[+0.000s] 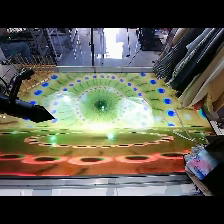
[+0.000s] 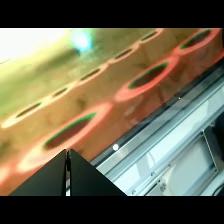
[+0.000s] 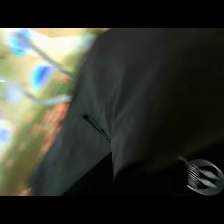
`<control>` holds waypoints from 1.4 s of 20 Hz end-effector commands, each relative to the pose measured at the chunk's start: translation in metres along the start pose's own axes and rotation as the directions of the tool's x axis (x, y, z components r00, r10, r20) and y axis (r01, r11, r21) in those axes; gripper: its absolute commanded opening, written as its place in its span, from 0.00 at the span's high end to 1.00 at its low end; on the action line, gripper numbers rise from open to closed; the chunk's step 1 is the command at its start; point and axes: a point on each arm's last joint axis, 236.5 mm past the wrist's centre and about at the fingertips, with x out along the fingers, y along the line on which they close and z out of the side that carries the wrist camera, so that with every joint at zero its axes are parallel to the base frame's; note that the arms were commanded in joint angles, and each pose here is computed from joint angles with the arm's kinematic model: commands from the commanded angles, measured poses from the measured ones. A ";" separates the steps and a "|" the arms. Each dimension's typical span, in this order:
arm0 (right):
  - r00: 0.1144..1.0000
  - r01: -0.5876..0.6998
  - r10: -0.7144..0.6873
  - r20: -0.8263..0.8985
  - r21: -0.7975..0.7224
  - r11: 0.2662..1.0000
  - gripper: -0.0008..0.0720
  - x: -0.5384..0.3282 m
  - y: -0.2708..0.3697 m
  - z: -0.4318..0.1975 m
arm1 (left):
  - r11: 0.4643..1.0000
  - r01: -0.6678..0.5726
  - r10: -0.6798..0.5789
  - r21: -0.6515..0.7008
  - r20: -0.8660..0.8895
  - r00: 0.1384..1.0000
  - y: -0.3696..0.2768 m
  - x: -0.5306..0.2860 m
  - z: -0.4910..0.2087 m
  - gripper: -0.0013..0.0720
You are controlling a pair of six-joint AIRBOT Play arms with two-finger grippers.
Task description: Fold the clothes and pants, and hang the long-sleeved shirts on hangers.
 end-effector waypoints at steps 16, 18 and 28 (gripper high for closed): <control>0.990 -0.047 0.065 0.123 -0.146 0.988 0.03 0.009 0.031 0.031 | 0.998 -0.002 0.003 -0.063 0.028 1.000 0.000 -0.001 0.006 0.96; 0.967 -0.249 0.252 -0.026 -0.279 0.927 0.03 0.027 0.111 0.010 | 0.998 -0.002 0.004 -0.063 0.028 1.000 0.000 -0.001 0.006 0.96; 0.902 -0.366 0.382 -0.199 -0.822 0.436 0.62 0.145 0.392 -0.157 | 0.694 -0.574 0.709 -0.435 0.275 0.649 0.148 -0.103 0.053 0.96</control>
